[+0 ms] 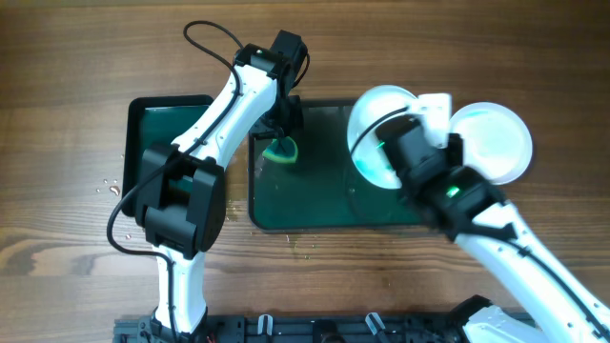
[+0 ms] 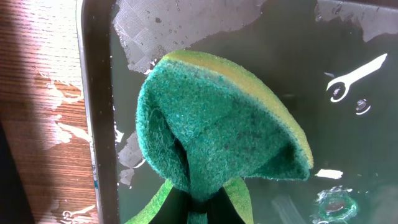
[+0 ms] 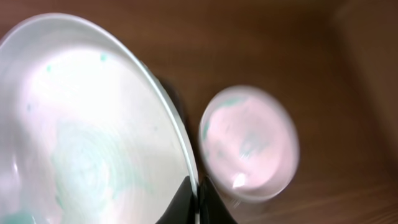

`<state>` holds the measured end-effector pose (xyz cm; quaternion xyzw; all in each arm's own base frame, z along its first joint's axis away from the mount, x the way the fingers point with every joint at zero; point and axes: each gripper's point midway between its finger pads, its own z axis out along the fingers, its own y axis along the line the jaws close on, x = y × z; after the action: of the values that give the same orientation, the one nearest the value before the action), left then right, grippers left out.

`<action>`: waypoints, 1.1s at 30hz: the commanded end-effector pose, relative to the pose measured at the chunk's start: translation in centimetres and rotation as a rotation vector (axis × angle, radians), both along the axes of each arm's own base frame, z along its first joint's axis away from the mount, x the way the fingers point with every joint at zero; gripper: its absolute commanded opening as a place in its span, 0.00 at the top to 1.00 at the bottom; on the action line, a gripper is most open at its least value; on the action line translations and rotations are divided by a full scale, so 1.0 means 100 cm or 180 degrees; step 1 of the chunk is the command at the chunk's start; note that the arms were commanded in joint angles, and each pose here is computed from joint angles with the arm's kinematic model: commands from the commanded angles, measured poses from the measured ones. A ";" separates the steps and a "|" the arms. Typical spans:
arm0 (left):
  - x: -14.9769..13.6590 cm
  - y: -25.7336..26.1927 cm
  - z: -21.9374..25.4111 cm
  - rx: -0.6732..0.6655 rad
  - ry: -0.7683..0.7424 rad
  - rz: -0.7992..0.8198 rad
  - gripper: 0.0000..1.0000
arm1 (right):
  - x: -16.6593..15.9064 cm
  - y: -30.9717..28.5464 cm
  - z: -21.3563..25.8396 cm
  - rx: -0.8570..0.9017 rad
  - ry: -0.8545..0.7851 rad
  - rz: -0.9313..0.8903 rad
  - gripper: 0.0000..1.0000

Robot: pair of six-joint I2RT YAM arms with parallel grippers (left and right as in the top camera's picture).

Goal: Clean dirty plates on tray and stack at the side

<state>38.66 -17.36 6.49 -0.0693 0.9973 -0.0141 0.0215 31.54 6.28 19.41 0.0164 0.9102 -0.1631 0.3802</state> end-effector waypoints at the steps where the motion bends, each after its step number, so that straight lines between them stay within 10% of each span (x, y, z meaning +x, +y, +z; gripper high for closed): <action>1: 0.004 0.000 0.006 0.0017 -0.0068 -0.0042 0.96 | 0.006 0.002 -0.024 0.1228 0.0385 -0.0025 0.96; 16: 0.004 0.000 0.006 0.0017 -0.0068 -0.0042 0.96 | -0.012 -0.196 -0.061 0.2106 0.0227 -0.2177 0.96; 26: 0.004 0.000 0.006 0.0020 -0.0066 -0.0041 0.96 | -0.002 -0.222 -0.132 0.2131 0.0606 -0.2554 0.96; 33: 0.004 0.008 0.011 0.0018 -0.0073 0.0008 0.96 | 0.000 -0.221 -0.143 0.2125 0.0715 -0.2483 0.62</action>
<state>38.64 -17.33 6.49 -0.0697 0.9972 -0.0140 0.0209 31.29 -16.10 5.31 0.4643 0.8700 -0.0036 0.1661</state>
